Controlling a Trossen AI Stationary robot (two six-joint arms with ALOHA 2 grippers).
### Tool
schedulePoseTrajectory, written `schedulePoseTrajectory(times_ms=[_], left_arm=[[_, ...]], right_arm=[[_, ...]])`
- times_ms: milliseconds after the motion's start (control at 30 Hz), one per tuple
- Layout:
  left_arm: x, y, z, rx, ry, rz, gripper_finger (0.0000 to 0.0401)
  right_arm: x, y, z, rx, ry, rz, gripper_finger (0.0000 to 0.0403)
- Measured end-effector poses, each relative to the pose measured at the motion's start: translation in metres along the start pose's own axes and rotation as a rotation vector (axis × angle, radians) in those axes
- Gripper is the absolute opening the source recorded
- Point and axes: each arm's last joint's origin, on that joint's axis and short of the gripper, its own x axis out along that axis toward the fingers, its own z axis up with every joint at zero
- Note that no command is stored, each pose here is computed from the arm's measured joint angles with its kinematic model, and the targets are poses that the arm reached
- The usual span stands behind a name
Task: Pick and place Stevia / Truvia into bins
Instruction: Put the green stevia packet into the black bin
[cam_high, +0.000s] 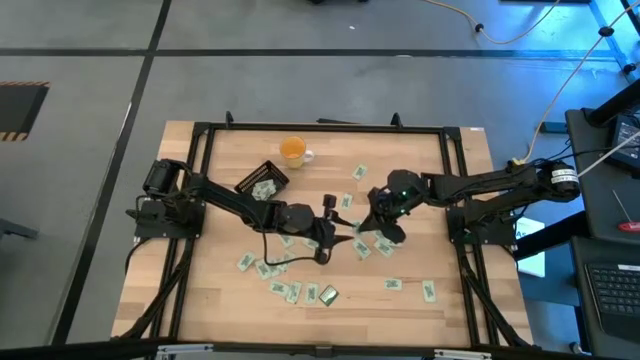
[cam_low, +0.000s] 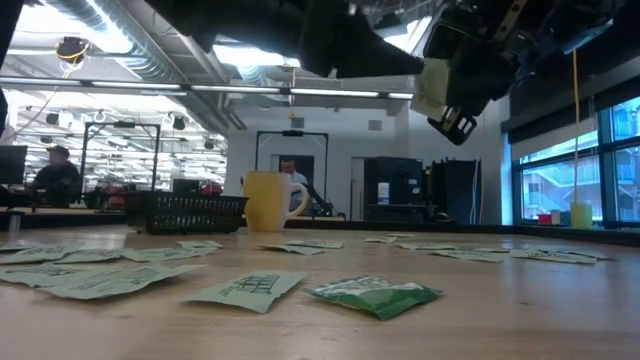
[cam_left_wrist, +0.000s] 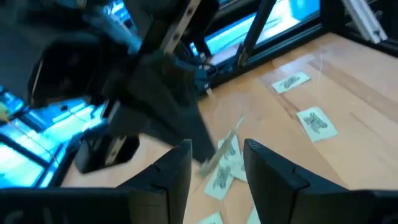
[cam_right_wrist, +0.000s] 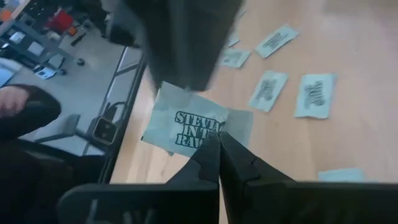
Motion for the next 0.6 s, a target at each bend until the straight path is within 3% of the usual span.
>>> schedulePoseTrajectory(times_ms=[333, 600], left_arm=[[-0.0004, -0.0026, 0.0025, 0.057, -0.038, -0.052, 0.0137], [-0.0004, -0.002, 0.0022, 0.056, -0.023, -0.02, 0.0097]], right_arm=[[-0.0001, 0.0012, 0.0037, 0.003, -0.037, 0.008, 0.0], [-0.0001, 0.0012, 0.0038, 0.003, -0.037, 0.009, 0.0]])
